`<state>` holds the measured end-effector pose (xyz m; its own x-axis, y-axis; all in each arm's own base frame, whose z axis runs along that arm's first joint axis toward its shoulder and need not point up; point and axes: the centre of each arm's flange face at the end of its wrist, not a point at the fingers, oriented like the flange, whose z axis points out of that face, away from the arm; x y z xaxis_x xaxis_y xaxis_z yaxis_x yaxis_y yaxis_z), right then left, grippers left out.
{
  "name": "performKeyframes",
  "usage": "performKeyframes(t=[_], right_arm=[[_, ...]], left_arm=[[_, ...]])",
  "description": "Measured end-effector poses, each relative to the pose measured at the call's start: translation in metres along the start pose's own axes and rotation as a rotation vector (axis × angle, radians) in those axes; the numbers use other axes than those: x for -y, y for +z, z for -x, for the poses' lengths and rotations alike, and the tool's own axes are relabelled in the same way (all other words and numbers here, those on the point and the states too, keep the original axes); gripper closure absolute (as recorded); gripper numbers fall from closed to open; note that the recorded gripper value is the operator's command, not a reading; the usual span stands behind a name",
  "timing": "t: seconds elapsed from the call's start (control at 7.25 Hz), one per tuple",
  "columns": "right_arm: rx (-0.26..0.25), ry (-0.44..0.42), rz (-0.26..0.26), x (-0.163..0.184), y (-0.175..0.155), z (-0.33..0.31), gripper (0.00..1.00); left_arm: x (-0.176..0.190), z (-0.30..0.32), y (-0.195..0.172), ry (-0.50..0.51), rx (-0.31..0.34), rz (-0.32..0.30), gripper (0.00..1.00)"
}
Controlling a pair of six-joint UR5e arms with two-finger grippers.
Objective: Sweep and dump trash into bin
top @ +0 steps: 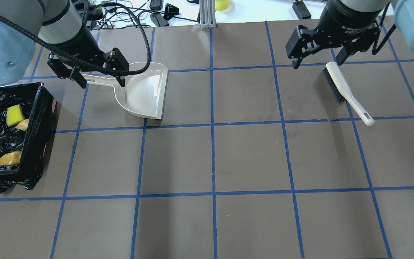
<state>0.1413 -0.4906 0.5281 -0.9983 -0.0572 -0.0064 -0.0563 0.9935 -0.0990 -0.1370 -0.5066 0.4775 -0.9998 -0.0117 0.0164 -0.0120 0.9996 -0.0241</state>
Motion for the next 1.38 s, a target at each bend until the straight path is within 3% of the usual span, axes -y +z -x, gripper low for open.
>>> performKeyframes(t=[0.55, 1.38], right_arm=[[-0.002, 0.000, 0.000, 0.000, -0.001, -0.001, 0.01], [-0.008, 0.001, -0.002, -0.001, -0.002, -0.002, 0.01]], left_arm=[[-0.010, -0.010, 0.004, -0.005, -0.032, 0.024, 0.00], [-0.008, 0.004, 0.000, 0.060, 0.036, 0.010, 0.00]])
